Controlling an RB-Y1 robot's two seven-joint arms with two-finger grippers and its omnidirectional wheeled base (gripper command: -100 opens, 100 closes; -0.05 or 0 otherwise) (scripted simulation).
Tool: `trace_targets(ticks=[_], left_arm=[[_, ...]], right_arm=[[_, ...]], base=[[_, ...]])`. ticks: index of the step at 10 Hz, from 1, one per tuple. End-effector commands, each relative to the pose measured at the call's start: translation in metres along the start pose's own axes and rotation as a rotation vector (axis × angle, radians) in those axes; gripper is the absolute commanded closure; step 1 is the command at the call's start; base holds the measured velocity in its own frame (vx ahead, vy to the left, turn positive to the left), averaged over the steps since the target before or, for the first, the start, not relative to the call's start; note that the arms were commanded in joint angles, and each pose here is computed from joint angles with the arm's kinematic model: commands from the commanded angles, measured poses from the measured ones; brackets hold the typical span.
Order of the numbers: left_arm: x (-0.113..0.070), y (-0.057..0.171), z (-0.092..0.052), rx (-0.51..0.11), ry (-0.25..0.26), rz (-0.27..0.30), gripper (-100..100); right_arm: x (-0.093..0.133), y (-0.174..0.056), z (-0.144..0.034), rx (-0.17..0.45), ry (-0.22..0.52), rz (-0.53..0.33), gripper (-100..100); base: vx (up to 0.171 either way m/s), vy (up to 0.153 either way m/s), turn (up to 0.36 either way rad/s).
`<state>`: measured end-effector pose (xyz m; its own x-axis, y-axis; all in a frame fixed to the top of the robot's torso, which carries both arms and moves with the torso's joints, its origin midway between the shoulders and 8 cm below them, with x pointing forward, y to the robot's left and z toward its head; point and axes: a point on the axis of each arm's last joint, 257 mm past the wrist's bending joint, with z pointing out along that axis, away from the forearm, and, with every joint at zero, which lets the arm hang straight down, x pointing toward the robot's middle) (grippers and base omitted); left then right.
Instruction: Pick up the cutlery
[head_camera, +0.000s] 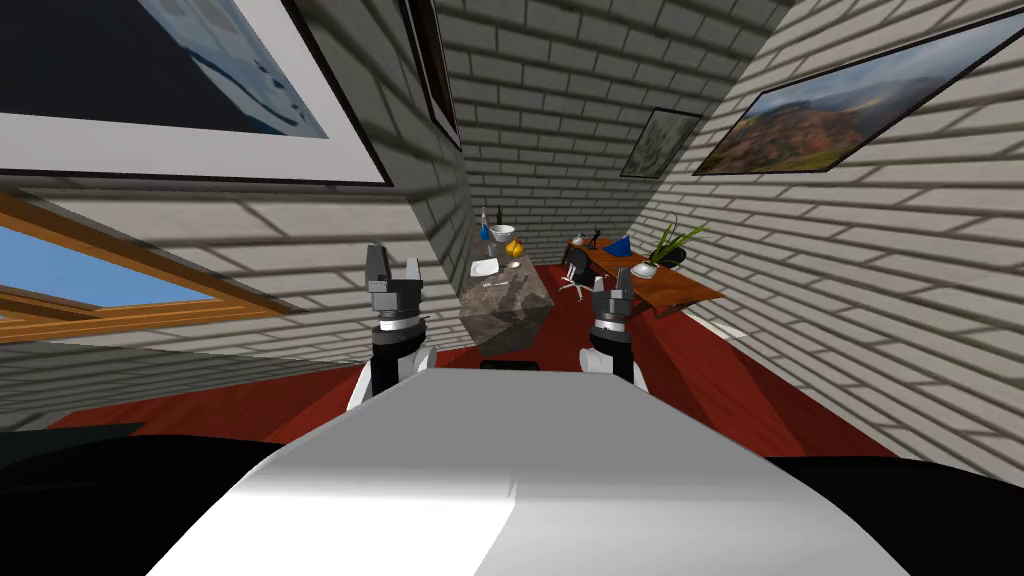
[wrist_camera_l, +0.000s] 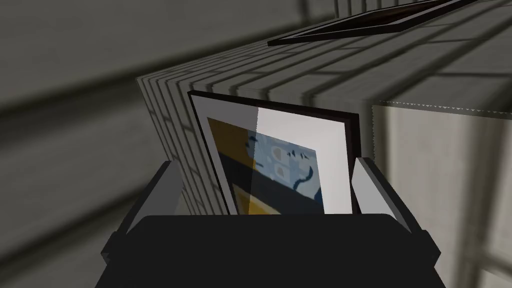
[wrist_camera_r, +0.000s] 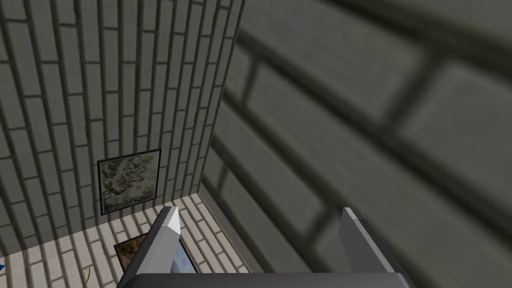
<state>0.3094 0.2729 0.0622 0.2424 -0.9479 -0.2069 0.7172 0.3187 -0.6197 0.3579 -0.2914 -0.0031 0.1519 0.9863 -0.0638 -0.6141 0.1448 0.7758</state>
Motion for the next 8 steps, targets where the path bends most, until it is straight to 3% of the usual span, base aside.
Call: trace_targets(ticks=[1,8], left_arm=[[0.005,0.015,0.003,-0.037,0.04,0.02,-100],[0.01,0.077,0.013,-0.187,0.117,0.111,-100]], right_arm=[[0.0,0.0,0.0,0.0,0.0,0.0,0],[0.0,0.0,0.0,0.0,0.0,0.0,0]], base=[[-0.005,-0.003,-0.132],[-0.01,-0.001,-0.095]])
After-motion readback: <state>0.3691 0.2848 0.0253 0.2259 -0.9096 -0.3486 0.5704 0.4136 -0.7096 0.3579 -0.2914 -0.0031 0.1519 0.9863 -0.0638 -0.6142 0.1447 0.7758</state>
